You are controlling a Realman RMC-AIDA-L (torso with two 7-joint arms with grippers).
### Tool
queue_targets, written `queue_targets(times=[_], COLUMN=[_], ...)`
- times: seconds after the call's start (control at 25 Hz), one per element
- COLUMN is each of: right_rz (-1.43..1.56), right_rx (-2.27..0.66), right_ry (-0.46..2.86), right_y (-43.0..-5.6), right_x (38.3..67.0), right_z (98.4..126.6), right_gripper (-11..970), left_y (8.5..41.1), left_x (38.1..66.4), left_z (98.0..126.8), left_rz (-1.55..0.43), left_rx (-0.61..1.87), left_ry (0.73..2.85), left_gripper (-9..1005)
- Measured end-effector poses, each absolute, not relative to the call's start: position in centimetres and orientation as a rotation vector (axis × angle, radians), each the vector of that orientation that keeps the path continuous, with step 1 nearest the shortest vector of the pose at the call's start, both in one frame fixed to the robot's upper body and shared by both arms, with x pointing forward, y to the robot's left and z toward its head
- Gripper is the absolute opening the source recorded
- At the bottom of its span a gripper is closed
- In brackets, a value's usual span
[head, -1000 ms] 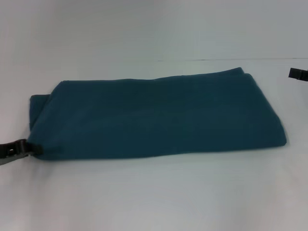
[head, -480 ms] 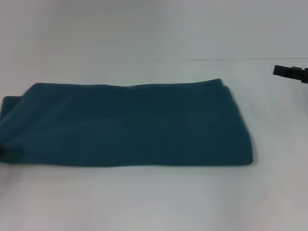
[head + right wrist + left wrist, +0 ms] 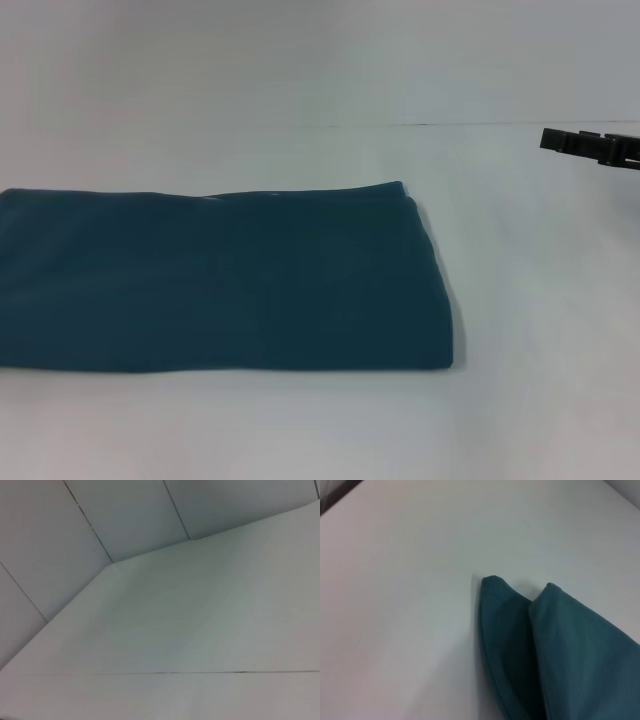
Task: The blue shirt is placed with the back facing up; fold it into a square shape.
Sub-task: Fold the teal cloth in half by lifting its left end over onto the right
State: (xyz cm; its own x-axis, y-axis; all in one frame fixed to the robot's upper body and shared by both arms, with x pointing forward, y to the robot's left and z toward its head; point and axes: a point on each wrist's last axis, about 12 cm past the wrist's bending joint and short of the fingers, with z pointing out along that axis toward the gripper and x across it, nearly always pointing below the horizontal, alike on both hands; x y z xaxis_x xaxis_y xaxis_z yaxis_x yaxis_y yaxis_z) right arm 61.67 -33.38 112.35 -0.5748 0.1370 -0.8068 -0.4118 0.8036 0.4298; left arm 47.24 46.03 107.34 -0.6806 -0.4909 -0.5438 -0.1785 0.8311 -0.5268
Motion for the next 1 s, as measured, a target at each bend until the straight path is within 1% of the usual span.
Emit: queue_targets(times=[0.24, 0.36, 0.48, 0.56, 0.64, 0.76, 0.88, 1.0], right_rz=[0.746, 0.744, 0.738, 0.734, 0.729, 0.723, 0.712, 0.698], right_rx=[-0.206, -0.209, -0.208, -0.206, -0.202, -0.208, -0.215, -0.221], right_ry=[2.058, 2.06, 2.064, 2.067, 2.072, 2.077, 2.08, 2.082], right_y=[-33.3, -33.4, -33.6, -33.8, -34.0, -34.3, -34.7, -35.1], right_x=[61.7, 61.6, 61.4, 61.2, 60.9, 60.6, 60.2, 60.1], right_z=[112.4, 112.3, 112.0, 111.9, 111.6, 111.4, 111.2, 111.2], right_gripper=[784, 784, 784, 783, 783, 783, 783, 783], left_y=[45.9, 44.7, 42.3, 40.2, 37.5, 32.3, 27.0, 21.9], left_x=[47.3, 48.3, 49.9, 51.4, 53.3, 56.2, 58.2, 59.3], left_z=[107.4, 108.3, 109.8, 110.7, 111.5, 112.3, 112.4, 111.5], left_rz=[-0.585, -0.69, -0.855, -0.948, -1.033, -1.159, -1.26, -1.349], left_rx=[-0.48, -0.402, -0.251, -0.16, -0.058, 0.102, 0.229, 0.298], left_ry=[2.299, 2.256, 2.174, 2.129, 2.085, 2.032, 1.994, 1.955], left_gripper=[49, 60, 71, 78, 85, 96, 107, 117])
